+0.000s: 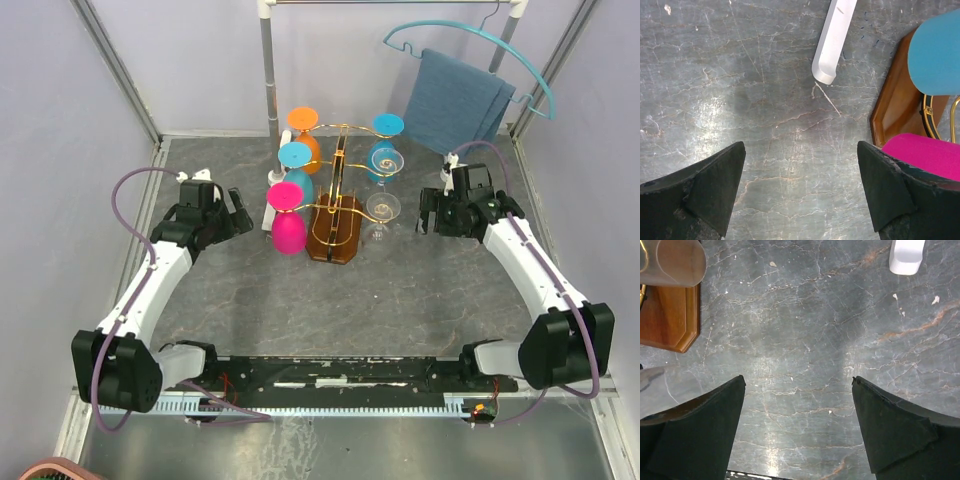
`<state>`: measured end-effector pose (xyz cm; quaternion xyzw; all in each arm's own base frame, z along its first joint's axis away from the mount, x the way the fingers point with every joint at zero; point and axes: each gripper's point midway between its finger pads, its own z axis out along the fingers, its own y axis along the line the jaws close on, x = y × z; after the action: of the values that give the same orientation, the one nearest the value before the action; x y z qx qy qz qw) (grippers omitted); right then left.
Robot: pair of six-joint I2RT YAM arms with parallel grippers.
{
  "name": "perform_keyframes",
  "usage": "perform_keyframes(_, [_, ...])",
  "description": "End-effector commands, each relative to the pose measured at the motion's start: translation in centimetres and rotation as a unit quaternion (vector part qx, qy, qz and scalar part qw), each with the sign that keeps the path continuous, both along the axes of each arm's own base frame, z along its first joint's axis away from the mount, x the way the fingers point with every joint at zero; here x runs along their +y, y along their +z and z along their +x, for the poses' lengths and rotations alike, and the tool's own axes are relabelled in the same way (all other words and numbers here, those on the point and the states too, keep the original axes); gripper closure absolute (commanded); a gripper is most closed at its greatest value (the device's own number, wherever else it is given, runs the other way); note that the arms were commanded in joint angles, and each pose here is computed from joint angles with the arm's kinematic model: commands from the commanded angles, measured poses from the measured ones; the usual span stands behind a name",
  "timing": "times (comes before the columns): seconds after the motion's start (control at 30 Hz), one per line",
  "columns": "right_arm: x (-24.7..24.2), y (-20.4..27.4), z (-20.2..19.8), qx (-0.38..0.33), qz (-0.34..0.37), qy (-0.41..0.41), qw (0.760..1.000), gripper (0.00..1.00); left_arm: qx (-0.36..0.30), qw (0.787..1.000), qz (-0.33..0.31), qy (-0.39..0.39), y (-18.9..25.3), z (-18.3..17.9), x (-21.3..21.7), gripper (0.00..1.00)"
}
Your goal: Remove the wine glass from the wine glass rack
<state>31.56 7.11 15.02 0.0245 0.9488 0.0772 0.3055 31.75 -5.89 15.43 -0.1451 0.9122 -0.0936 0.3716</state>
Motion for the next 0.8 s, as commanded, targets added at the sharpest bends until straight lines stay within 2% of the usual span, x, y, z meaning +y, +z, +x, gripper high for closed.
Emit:
perform_keyframes(0.0, [-0.8,2.0,0.9,-0.05,0.003,-0.053,0.997,0.04,-0.054,0.998,0.031,-0.021,3.6,1.3,0.1,0.01])
perform_keyframes(0.07, [-1.5,2.5,0.8,-0.046,-0.001,-0.085,0.995,0.03,-0.06,0.998,0.031,-0.02,4.0,1.3,0.2,0.01])
perform_keyframes(0.17, [-0.9,2.9,-0.1,-0.019,0.002,-0.062,0.998,0.0,-0.06,0.998,0.022,-0.023,3.9,1.3,-0.1,0.01])
perform_keyframes(0.27, [0.5,3.6,-0.5,-0.02,0.043,-0.049,0.998,0.0,-0.055,0.998,0.016,-0.029,3.5,1.2,-0.4,0.01])
perform_keyframes(0.43, [2.8,8.1,-0.8,-0.075,0.147,-0.047,0.985,0.0,-0.053,0.998,0.015,-0.031,3.4,0.7,-0.4,0.01])
perform_keyframes(0.53, [2.2,11.3,-1.0,-0.107,0.161,-0.072,0.978,0.04,-0.06,0.998,0.013,-0.03,3.9,0.5,-0.4,0.01])
perform_keyframes(0.63, [3.0,14.5,-1.3,-0.128,0.199,-0.059,0.97,0.08,-0.064,0.997,0.012,-0.03,4.1,0.3,-0.4,0.01])
perform_keyframes(0.77, [5.4,15.7,-2.0,-0.1,0.247,-0.006,0.964,0.11,-0.064,0.997,0.009,-0.033,4.1,0.1,-0.5,0.01])
